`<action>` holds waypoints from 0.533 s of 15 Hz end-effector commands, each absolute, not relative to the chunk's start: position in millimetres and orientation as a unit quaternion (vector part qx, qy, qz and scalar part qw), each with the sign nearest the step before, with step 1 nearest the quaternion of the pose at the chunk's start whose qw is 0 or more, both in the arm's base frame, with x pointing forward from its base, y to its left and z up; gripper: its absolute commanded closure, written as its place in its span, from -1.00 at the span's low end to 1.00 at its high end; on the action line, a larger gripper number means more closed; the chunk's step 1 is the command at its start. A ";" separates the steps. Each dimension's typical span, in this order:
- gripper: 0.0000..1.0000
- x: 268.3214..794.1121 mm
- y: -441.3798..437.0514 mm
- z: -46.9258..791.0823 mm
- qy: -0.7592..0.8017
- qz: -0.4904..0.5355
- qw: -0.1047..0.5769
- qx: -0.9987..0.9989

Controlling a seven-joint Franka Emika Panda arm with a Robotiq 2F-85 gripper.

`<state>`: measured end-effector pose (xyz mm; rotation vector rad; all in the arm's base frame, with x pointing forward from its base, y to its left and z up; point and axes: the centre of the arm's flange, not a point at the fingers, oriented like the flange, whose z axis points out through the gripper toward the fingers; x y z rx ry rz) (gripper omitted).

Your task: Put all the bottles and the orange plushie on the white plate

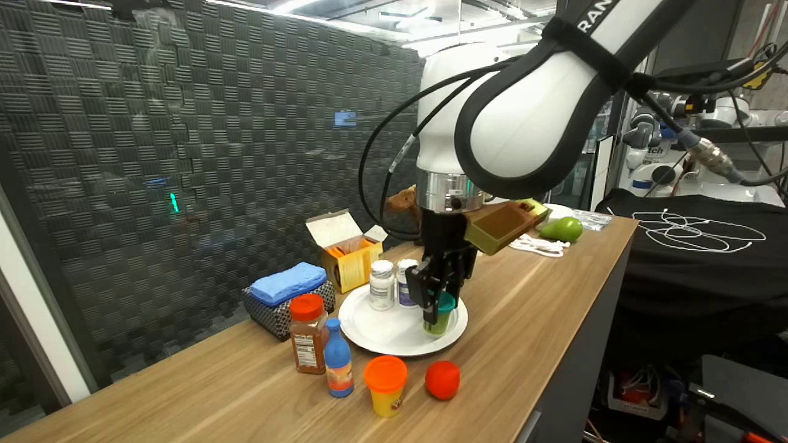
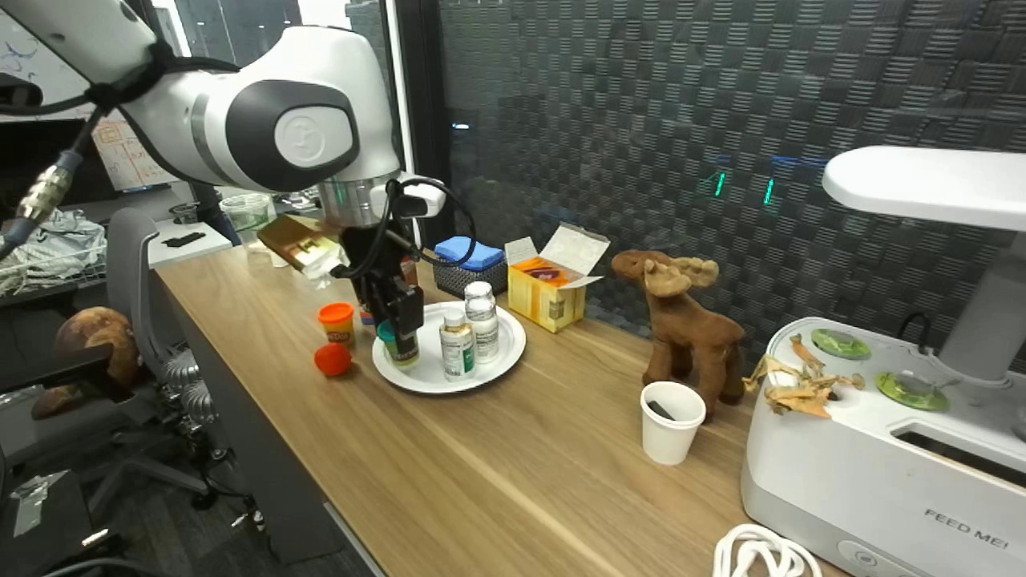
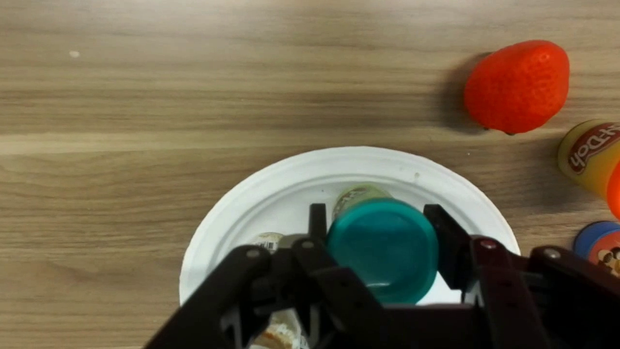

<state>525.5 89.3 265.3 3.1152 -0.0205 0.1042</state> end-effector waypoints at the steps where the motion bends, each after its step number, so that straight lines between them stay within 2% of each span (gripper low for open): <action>1: 0.44 535.2 90.4 261.6 -0.010 0.043 0.004 0.999; 8: 0.44 537.5 89.6 254.1 -0.011 0.042 0.003 0.999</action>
